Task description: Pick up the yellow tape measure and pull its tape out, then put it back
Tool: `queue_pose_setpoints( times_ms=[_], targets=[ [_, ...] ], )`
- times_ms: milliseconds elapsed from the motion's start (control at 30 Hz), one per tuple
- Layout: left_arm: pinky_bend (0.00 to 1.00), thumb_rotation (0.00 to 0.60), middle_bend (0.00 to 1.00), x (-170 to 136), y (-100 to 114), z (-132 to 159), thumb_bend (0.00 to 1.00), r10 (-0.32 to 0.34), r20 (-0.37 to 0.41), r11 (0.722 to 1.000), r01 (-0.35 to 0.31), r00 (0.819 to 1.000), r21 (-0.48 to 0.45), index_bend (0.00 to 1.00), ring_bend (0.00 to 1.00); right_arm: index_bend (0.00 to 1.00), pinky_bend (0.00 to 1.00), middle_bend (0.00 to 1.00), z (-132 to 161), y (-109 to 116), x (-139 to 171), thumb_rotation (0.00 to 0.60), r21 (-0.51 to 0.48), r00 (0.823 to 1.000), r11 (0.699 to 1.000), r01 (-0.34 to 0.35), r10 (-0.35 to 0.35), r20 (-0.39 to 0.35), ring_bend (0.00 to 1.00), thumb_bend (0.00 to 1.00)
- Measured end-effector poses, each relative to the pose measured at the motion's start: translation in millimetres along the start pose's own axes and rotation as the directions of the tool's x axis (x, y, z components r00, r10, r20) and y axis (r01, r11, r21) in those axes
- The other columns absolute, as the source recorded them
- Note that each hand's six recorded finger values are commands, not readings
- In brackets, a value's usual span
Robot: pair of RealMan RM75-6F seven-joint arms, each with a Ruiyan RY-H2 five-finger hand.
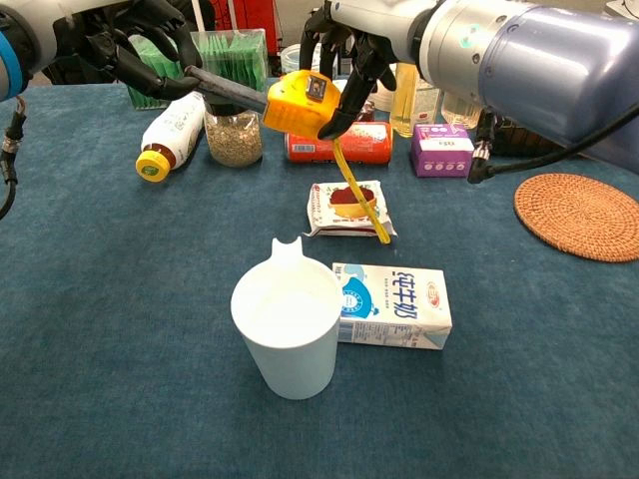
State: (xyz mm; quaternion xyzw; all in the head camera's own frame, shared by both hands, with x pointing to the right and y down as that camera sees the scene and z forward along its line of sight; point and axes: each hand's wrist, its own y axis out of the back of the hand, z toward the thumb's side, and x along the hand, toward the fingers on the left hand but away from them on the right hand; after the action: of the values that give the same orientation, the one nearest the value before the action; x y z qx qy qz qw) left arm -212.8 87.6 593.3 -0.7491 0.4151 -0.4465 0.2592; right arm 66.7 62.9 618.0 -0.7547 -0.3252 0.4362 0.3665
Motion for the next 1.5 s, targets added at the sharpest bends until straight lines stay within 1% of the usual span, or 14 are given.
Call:
queue_pose_setpoints(
  times_ms=[333,533,1067,1500],
  targets=[
    [0.42,0.6,0.33,-8.8,19.9,-26.6,0.45,-0.008,-0.011,1.0,0.007,1.0,-0.016,0.56,0.23,0.62,0.71,0.61,-6.3,-2.6,4.8,0.6,0.058,1.0,0.998,-0.017,0.017,-0.007,0.73,0.15],
    [0.42,0.6,0.33,-15.8,33.1,-39.8,0.45,-0.003,-0.002,1.0,0.003,1.0,-0.029,0.56,0.23,0.63,0.71,0.62,-11.4,-4.1,6.5,0.6,0.079,1.0,0.997,-0.022,0.022,-0.002,0.74,0.15],
    [0.42,0.6,0.33,-30.5,58.7,-68.7,0.45,0.003,0.001,0.999,-0.003,1.0,-0.044,0.56,0.23,0.64,0.71,0.64,-37.7,-6.3,7.5,0.6,0.119,0.998,0.992,-0.036,0.031,0.049,0.75,0.15],
    [0.42,0.6,0.33,-39.7,83.0,-88.1,0.45,0.046,-0.006,0.997,-0.046,0.999,-0.058,0.56,0.23,0.66,0.72,0.66,-63.1,-3.3,14.1,0.6,0.142,0.995,0.989,-0.044,0.03,0.098,0.76,0.17]
  ],
)
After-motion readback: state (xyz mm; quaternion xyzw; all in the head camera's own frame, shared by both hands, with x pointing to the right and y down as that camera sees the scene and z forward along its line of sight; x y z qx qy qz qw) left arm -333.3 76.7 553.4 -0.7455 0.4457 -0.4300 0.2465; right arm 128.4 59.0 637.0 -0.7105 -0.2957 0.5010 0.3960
